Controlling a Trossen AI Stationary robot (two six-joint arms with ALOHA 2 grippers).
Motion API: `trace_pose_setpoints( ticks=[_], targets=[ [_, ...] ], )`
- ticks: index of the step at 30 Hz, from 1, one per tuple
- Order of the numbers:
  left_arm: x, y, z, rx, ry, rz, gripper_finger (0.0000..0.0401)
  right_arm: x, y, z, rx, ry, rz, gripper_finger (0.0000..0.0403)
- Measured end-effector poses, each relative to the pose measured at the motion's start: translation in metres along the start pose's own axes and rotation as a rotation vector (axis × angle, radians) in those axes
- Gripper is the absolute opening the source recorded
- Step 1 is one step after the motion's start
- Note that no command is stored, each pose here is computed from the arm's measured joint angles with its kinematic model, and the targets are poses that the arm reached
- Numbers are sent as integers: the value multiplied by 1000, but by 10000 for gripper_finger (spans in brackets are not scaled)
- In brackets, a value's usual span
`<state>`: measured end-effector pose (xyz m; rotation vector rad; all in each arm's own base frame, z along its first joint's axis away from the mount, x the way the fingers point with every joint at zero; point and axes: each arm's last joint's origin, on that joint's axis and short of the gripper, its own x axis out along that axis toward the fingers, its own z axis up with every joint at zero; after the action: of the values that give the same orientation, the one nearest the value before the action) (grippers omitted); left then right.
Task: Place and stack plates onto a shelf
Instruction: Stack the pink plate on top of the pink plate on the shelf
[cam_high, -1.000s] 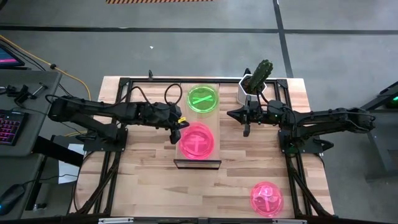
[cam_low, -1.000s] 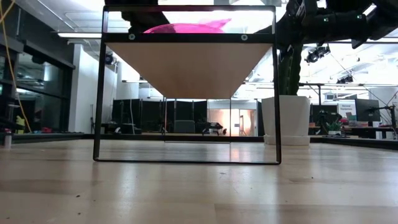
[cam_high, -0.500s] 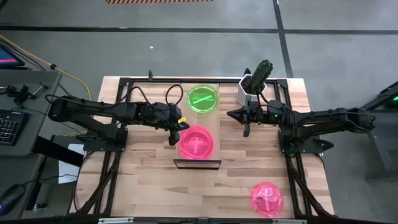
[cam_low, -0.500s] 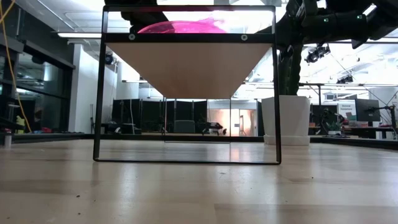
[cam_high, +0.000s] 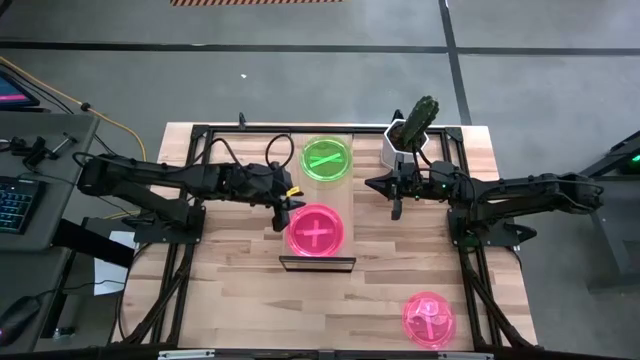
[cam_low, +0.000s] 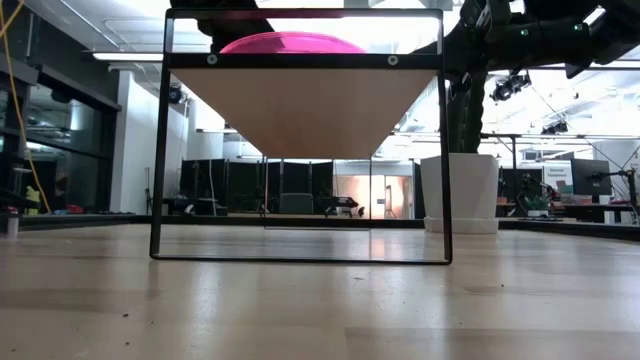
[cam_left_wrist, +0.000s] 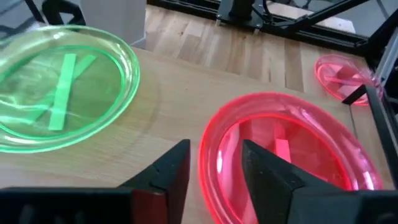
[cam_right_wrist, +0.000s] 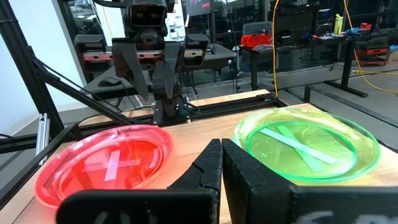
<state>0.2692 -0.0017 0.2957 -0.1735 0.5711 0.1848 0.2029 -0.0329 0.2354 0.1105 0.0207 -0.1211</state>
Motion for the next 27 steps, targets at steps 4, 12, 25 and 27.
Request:
trace_pose_setpoints(
  ticks=[4, 12, 25, 27],
  targets=[
    [-11, 4, 12, 61, -41, 12, 151, 0, 0, 0, 0, 0, 0, 0],
    [-33, 18, 8, 174, -201, 52, 153, 0, 0, 0, 2, 4, 0, 0],
    [-29, 41, -92, 111, -601, -19, 152, 0, 0, -2, -2, 16, -2, 0],
    [-28, 42, -99, 111, -582, -34, 152, 0, -1, -1, -3, 7, -4, 0]
  ],
)
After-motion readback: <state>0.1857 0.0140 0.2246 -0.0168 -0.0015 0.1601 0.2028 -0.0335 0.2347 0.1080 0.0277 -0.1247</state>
